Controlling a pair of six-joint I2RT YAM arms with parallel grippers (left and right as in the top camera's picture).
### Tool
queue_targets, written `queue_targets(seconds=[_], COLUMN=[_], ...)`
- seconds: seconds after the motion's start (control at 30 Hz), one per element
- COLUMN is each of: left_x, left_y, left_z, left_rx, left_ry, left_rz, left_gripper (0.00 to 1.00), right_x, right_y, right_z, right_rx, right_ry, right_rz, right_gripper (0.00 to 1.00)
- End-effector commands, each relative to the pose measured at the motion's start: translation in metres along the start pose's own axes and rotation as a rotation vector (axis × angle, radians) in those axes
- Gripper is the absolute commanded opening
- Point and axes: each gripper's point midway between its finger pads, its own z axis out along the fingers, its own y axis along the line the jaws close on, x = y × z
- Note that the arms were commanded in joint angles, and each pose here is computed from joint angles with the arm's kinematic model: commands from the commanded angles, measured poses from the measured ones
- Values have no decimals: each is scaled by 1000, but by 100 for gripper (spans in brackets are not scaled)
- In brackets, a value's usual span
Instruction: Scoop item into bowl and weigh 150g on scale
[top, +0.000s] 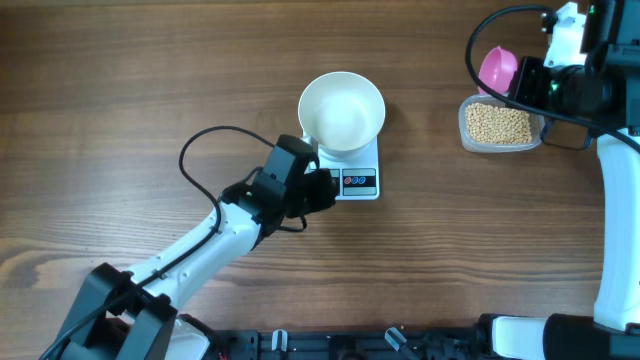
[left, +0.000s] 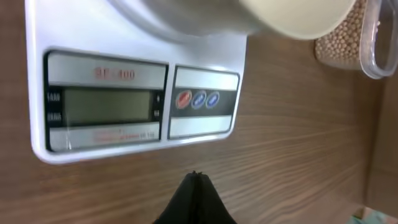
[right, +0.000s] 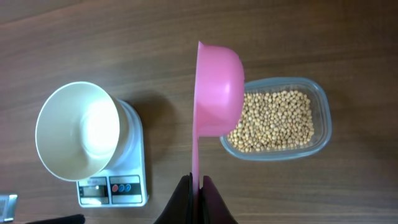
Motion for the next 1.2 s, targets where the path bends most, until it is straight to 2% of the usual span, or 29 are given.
queue_targets(seconds=[0.0,0.07,0.13,0.23,0.47,0.77,1.17], left_x=[3,17,15,1,6,-11,-16], left_y=[-14,-29,-28,-17,-13,4,1], left_z=[-1,2,4,4,31,38,50], left_rx=[42,90,48,-31,-40,-133,-108], left_ry=[-15,19,-19,-97,-85,-173,-199], left_rz=[171,243,273,275,290,288,292], left_gripper=[4,4,4,4,4,4,4], right_x=[-8,-8,-9,-9,-9,-8,-5], right_y=[1,1,1,1,1,1,1], right_z=[2,2,2,2,2,2,2], right_rx=[-4,-4,-5,-5,-5,-5,-4], right_ry=[-21,-23,-25,-26,-27,-22,-10], right_rz=[6,6,6,6,25,25,27], right_gripper=[4,4,4,4,4,4,4])
